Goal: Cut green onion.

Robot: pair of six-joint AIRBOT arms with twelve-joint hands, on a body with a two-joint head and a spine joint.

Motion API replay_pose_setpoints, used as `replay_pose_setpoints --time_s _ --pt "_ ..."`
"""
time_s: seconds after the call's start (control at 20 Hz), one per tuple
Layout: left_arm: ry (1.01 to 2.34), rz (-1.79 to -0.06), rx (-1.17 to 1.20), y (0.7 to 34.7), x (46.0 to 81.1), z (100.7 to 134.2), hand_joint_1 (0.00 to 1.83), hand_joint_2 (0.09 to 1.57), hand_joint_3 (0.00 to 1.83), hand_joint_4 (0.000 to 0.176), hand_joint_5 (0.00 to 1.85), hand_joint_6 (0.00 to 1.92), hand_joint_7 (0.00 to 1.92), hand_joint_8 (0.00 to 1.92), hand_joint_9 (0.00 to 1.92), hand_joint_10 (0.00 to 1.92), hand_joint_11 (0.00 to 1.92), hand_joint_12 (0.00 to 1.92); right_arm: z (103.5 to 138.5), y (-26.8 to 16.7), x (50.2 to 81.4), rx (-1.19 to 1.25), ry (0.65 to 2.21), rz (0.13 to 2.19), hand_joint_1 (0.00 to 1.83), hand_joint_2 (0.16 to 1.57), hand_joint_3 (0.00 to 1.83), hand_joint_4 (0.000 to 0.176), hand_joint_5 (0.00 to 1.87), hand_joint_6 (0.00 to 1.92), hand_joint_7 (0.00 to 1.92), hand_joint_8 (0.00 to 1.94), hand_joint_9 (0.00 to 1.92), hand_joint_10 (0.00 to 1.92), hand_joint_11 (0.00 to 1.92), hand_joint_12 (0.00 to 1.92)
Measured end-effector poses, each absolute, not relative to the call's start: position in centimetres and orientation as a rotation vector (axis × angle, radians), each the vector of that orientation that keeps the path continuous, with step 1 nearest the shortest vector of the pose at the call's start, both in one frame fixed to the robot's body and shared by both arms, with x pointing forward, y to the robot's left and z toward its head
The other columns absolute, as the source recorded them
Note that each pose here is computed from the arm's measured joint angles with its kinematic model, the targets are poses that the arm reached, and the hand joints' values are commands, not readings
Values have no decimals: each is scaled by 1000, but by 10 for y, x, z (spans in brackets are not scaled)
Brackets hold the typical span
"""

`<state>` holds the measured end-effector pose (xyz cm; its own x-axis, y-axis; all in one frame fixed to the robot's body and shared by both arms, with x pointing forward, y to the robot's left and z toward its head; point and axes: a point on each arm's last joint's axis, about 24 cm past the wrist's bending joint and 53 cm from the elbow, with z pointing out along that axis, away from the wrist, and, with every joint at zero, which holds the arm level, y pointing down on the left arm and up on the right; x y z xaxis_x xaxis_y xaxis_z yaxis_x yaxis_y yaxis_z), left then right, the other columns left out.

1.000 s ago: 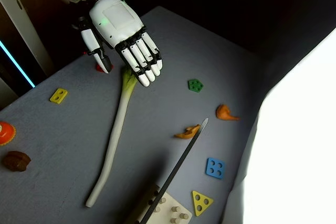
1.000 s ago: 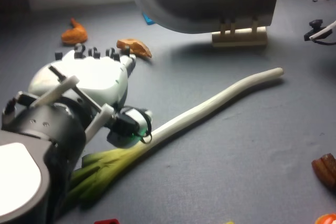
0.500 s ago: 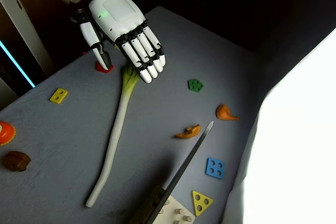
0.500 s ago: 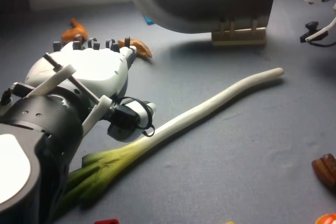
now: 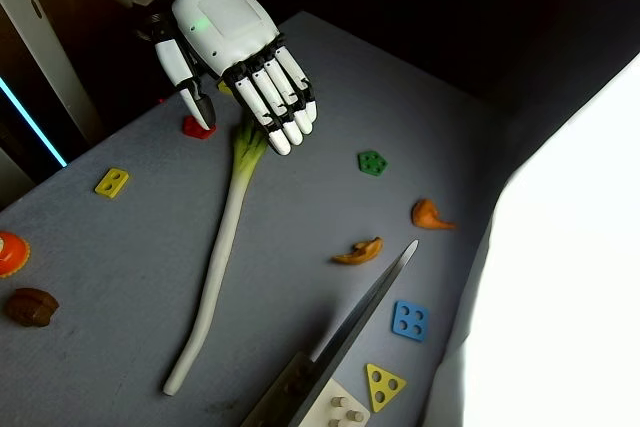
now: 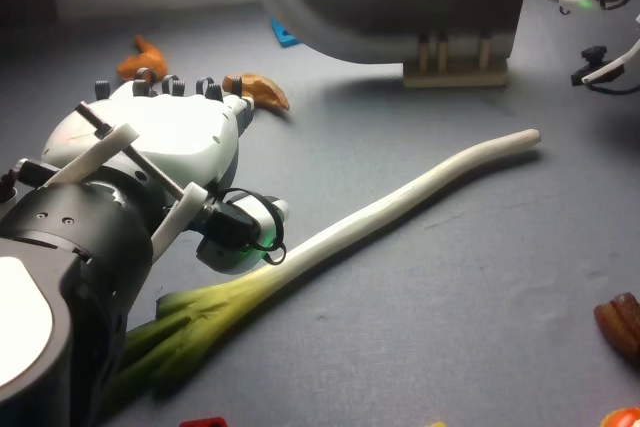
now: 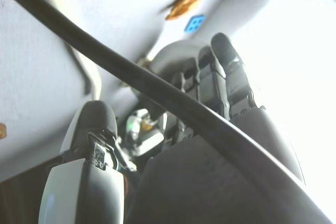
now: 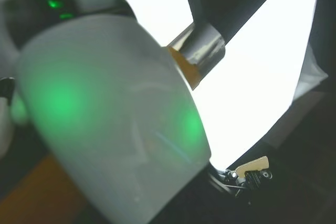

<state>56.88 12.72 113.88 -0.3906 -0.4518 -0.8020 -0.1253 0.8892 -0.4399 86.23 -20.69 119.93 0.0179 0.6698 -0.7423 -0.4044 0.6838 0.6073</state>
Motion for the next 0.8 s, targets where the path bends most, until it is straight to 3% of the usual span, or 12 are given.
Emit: replay_pose_setpoints --time_s 0.05,0.1,0.15,0.2,0.25,0.35,0.4,0.55,0.6,0.8 --pt "1962 -375 -420 127 568 1139 461 1333 0 0 170 2 201 1 173 0 0 640 1199 -207 862 251 1308 848 1112 1079 475 13 629 1583 706 1629 541 1921 493 1921" --pt "1963 -379 -416 125 566 1139 456 1337 0 0 181 4 206 1 164 2 0 569 1199 -206 862 246 1309 845 1149 1143 58 0 431 1310 383 1459 274 1787 274 1921" --pt "1967 -384 -413 123 565 1139 456 1337 0 0 182 4 206 1 162 3 0 561 1197 -206 862 234 1316 837 1165 1122 29 0 413 1208 332 1407 240 1756 236 1921" --pt "1972 -391 -414 122 564 1139 466 1334 0 0 175 1 197 0 155 0 0 555 1196 -206 861 234 1315 838 1144 1110 16 0 318 1022 267 1184 156 1641 83 1921" --pt "1969 -392 -410 121 564 1140 466 1334 0 0 175 1 197 0 155 0 0 555 1196 -206 861 234 1314 838 1144 1110 16 0 318 1022 267 1184 156 1641 83 1921" --pt "1972 -400 -407 118 561 1140 446 1338 2 2 179 2 187 1 148 1 0 576 1198 -209 862 228 1309 831 1055 1110 12 0 314 402 406 257 142 900 0 1383" --pt "1974 -403 -409 118 560 1140 431 1347 4 1 169 1 173 1 136 1 0 549 1199 -210 861 227 1306 831 1045 1112 12 0 307 273 379 115 108 754 0 1220" --pt "1975 -404 -413 117 560 1140 457 1332 0 1 171 1 169 2 144 4 0 590 1199 -208 861 213 1315 838 950 1023 0 35 68 20 103 22 34 90 0 187" --pt "1980 -403 -417 118 560 1139 445 1337 1 3 158 1 156 1 137 1 0 564 1199 -207 860 207 1321 849 919 993 0 37 26 6 20 4 6 17 0 37" --pt "1994 -413 -418 115 558 1137 476 1328 0 0 190 8 192 8 173 10 0 616 1203 -210 857 182 1328 869 923 848 0 60 0 0 0 0 0 0 0 0"
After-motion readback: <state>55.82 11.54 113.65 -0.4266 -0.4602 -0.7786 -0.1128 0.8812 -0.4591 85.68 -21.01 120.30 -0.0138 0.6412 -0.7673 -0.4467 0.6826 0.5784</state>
